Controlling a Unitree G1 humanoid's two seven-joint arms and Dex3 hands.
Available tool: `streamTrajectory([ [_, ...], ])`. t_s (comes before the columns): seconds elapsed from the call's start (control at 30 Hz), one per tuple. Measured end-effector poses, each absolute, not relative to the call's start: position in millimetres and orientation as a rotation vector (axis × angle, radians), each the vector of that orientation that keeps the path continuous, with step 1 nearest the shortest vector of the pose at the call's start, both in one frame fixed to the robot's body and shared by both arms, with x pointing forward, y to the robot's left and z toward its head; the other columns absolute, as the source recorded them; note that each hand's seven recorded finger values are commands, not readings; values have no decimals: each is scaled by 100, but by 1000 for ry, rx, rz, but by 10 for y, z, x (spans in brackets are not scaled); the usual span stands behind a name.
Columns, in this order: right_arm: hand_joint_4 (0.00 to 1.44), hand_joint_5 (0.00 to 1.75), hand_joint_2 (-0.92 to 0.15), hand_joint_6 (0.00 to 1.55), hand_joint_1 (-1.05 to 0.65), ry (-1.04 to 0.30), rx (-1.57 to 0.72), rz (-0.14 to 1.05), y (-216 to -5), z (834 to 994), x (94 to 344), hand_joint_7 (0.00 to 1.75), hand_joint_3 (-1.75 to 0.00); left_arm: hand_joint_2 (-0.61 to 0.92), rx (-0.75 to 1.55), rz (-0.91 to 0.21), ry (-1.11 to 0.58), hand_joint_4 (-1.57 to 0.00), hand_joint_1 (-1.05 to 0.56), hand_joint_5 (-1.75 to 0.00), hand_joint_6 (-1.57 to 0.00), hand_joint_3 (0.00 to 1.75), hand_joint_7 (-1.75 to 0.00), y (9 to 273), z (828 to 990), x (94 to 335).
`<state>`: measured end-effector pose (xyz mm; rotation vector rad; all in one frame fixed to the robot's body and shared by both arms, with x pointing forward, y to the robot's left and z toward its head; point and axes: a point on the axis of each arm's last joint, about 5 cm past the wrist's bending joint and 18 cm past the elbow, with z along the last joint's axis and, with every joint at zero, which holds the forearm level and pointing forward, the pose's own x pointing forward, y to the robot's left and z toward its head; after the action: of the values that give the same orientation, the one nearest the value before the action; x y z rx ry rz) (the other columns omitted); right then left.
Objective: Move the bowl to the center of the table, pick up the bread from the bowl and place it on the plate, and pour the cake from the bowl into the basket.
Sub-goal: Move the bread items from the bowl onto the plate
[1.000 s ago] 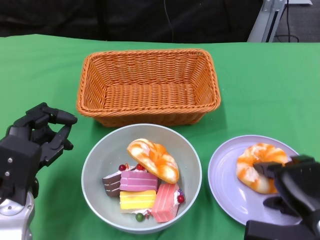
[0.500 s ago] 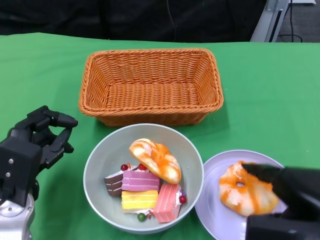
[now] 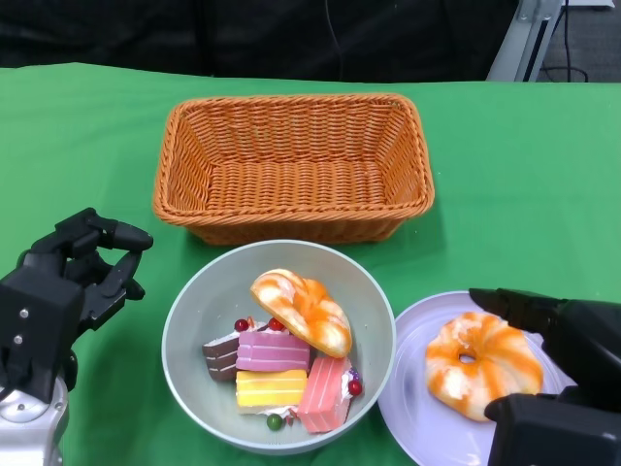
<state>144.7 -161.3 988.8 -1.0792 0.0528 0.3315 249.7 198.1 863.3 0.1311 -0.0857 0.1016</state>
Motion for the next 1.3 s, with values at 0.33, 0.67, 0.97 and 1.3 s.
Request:
streamTrajectory([
  [0.33,58,11,-92,48,-73,-280,-850,267,-1369,9944,1357,5,-10,92,132,102,-81,-81,-10,-142,-76,39,-117,1986,8629,2498],
  [0.67,57,8,-92,46,-75,-412,-855,392,-795,10085,1477,1,-6,92,142,91,-84,-80,-12,-141,-75,39,-115,1967,8645,2519],
  [0.97,53,4,-92,44,-76,-320,-946,453,-414,9825,1702,0,-13,92,148,101,-85,-80,-11,-140,-77,39,-113,1971,8649,2522],
  [1.3,47,0,-92,40,-73,-302,-1130,379,-229,9493,1922,0,-15,92,144,109,-85,-80,-11,-140,-77,39,-113,1983,8652,2521],
])
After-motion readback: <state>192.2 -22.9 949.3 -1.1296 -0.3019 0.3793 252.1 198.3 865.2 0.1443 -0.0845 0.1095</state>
